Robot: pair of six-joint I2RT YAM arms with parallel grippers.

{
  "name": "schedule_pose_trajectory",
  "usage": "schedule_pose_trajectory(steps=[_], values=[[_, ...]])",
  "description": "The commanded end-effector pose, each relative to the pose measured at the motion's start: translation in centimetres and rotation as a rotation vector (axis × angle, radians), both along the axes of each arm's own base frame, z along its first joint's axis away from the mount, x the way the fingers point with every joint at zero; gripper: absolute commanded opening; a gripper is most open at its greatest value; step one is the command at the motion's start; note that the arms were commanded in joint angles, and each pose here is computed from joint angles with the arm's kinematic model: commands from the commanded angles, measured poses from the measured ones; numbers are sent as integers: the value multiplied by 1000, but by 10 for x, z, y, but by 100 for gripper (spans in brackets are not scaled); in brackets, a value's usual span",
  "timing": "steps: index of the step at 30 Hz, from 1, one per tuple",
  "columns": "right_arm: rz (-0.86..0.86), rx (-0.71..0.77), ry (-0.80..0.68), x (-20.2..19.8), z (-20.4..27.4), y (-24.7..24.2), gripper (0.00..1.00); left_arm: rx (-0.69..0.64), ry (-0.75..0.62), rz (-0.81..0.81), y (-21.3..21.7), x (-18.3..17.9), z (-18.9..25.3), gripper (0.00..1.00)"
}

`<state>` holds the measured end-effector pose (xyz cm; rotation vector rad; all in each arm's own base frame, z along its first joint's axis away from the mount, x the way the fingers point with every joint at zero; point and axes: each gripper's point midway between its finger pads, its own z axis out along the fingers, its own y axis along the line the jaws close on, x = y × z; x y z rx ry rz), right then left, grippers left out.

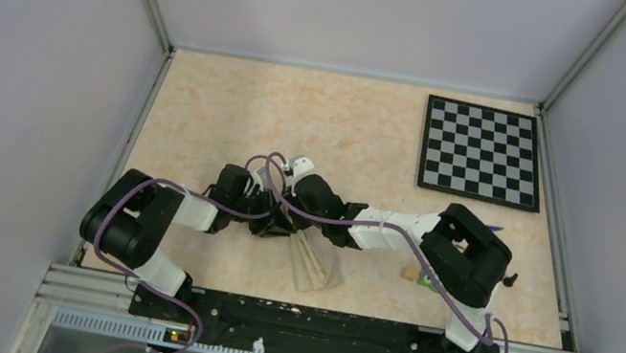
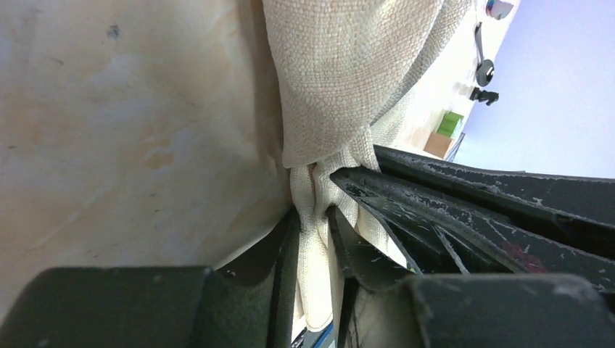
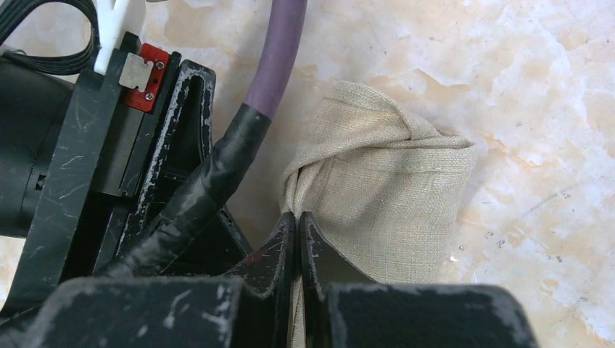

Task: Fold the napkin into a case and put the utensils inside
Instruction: Stuff the top corner of the smaller-rectangle-folded napkin into the folded napkin.

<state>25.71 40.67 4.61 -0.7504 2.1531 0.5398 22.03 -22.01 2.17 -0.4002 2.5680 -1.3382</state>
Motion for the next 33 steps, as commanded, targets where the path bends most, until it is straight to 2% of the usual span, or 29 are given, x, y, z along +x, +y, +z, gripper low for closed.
schedule_pose_trajectory(steps=[1, 3, 6, 8, 11, 14, 18, 23, 27, 33], values=[[-7, 114, -44, 10, 39, 9, 0, 68, 0, 46, 9, -1, -14, 31], [-9, 120, -41, 11, 38, 7, 0, 92, -14, 55, 13, -1, -12, 37], [-8, 123, -36, 11, 37, 6, 0, 118, -33, 65, 18, -2, -8, 39], [-6, 126, -34, 10, 37, 7, 0, 120, -32, 67, 20, -5, -8, 37], [-5, 127, -32, 10, 36, 7, 0, 115, -25, 66, 20, -8, -11, 28], [-4, 130, -32, 10, 36, 8, 0, 109, -15, 61, 18, -7, -14, 31], [0, 131, -29, 10, 36, 9, 0, 101, -15, 45, 10, -2, -15, 30], [-2, 130, -25, 10, 34, 10, 0, 124, -9, 42, 7, 2, -19, 17], [-43, 111, -21, 15, 30, 5, 0, 158, -11, 67, 14, 1, -22, 0], [-160, 117, 4, 25, 23, 1, 0, 140, -25, 93, 13, -8, -19, 0]])
